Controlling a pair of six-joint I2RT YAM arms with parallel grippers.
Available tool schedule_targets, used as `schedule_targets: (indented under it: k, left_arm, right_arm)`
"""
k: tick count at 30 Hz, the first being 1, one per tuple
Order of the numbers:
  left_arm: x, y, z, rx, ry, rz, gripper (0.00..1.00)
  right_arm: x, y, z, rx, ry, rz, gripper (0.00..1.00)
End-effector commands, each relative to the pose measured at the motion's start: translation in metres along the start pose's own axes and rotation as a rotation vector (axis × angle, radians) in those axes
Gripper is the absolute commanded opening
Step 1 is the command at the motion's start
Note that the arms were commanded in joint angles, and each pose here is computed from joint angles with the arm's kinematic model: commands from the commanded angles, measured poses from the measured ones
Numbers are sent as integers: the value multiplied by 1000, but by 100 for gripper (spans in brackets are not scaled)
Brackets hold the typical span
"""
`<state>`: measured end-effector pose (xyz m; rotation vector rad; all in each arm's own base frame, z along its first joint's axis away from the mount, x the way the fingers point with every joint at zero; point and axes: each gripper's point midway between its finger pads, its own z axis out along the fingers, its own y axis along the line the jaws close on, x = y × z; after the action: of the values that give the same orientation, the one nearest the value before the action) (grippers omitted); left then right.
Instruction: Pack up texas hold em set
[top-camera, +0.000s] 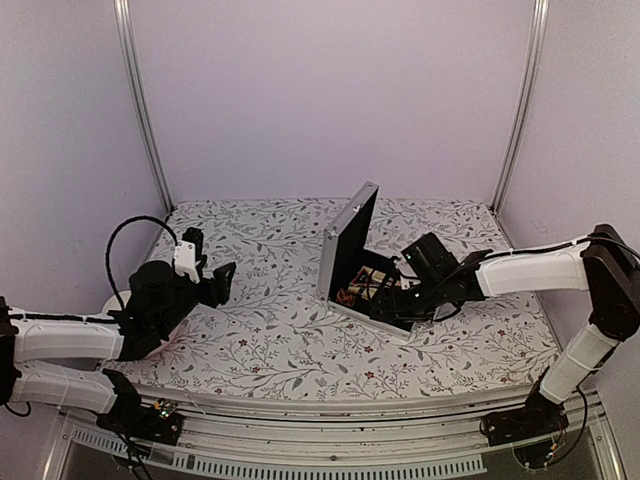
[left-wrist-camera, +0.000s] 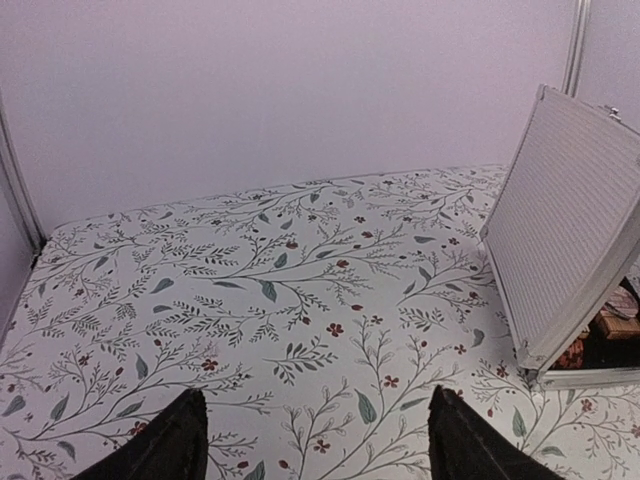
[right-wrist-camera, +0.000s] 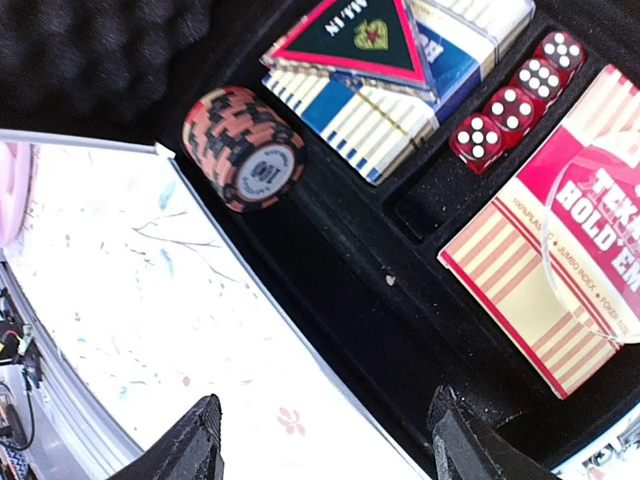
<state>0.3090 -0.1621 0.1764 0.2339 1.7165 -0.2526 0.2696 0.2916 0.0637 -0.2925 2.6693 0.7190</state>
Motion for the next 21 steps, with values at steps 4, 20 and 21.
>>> schedule_targets:
  k: [4,20,21]
  left_arm:
    - [-8,4,-2,-16,-30,5,76]
    - [-9,3,-3,-10,-35,3,76]
    - [-9,3,-3,-6,-36,1,76]
  right_arm:
    - [4,-4,10,10,40,-48,71]
    - [53,90,43,-241,230,-286,70]
    - [54,97,45,-259,231,-292,70]
